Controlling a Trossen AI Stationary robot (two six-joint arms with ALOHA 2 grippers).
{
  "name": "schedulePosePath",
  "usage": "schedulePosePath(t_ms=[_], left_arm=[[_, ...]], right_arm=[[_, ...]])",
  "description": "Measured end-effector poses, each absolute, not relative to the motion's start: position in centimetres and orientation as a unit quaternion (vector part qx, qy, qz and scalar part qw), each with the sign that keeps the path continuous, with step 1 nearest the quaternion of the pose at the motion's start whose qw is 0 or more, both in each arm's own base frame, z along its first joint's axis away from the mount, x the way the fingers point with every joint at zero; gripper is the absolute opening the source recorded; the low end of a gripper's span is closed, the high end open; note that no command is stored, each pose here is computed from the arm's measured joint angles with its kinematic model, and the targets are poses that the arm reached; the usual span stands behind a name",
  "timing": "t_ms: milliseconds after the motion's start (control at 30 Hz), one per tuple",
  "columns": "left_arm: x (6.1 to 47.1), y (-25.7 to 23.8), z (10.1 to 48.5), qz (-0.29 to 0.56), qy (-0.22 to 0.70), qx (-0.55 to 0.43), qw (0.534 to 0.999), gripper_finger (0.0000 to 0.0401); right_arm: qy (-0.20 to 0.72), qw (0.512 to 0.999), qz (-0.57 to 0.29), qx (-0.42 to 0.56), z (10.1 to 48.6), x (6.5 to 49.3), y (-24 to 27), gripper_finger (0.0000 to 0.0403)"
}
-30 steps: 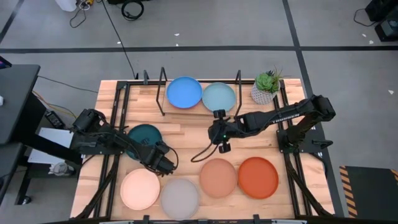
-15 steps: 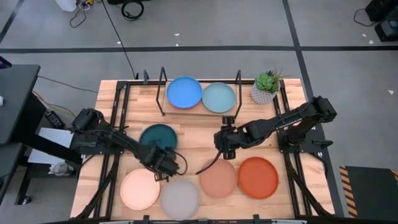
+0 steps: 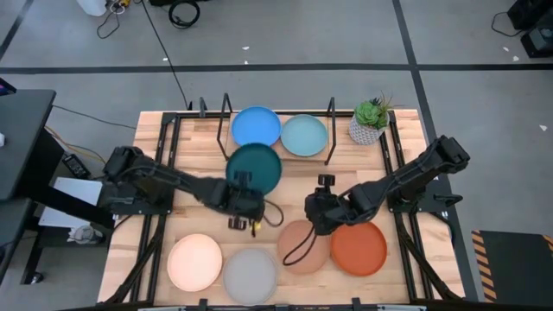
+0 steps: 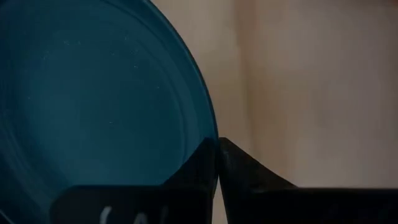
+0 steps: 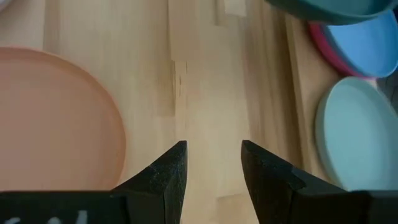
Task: Place and stack plates onto a shelf
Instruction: Stack the dark green plate on top of the blue plate on the shelf
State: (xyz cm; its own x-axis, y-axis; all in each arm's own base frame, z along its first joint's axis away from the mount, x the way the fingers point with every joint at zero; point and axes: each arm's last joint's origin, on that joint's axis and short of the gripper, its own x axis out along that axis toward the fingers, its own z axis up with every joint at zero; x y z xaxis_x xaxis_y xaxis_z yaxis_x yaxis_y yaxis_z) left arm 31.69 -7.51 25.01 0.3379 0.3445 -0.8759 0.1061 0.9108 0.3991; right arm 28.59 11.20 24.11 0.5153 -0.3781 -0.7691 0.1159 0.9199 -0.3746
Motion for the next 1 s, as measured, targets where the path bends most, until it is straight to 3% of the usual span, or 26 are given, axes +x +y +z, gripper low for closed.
schedulePosePath(t_ms=[367,700,1000], left_arm=[[33.2,2.1,25.2,0.040,0.592,0.276,0.756,0.0015],[32.0,11.8,25.1,0.056,0.587,0.189,0.786,0.0015],[31.7,14.4,24.3,0.028,0.572,0.151,0.806,0.0016]], right_arm=[[0.465,0.866,-0.164,-0.082,22.6,27.3,12.8,0.0158],[0.453,0.874,-0.171,-0.036,22.6,26.5,14.2,0.0158],[0.449,0.876,-0.176,-0.019,22.6,26.4,14.5,0.0158]])
